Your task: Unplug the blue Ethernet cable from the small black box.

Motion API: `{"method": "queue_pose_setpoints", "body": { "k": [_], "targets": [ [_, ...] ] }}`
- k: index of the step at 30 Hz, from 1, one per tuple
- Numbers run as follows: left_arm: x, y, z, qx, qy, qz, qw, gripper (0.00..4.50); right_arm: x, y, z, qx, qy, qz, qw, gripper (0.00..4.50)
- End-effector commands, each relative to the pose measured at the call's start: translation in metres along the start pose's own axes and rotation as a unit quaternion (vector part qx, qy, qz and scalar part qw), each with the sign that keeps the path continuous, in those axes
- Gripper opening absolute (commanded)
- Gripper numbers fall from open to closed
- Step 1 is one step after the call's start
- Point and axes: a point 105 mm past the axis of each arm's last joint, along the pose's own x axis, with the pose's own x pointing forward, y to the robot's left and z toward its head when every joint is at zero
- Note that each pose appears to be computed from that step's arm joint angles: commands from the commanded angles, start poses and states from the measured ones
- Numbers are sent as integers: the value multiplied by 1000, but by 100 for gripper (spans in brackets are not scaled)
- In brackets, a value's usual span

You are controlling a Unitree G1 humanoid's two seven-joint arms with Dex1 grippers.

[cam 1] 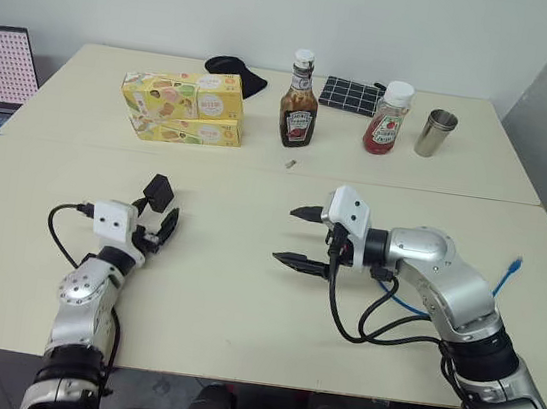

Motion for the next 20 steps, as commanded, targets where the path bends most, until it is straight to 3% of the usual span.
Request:
{"method": "queue_pose_setpoints", "body": {
  "k": [1, 9, 13, 20],
  "targets": [
    [-21, 1, 7, 14, 41, -2, 999, 357, -6, 3, 2, 6, -8, -23, 1000, 429],
    [-59, 7, 42, 92, 109, -49, 989, 357, -53, -24, -17, 69, 11, -107, 992, 429],
    [-59, 23, 70, 96, 106, -78, 987, 357, -88, -48, -23, 84, 30, -145, 985, 429],
    [-57, 28, 85, 83, 104, -111, 985, 357, -104, -56, -28, 81, 55, -153, 983, 429]
  ]
}}
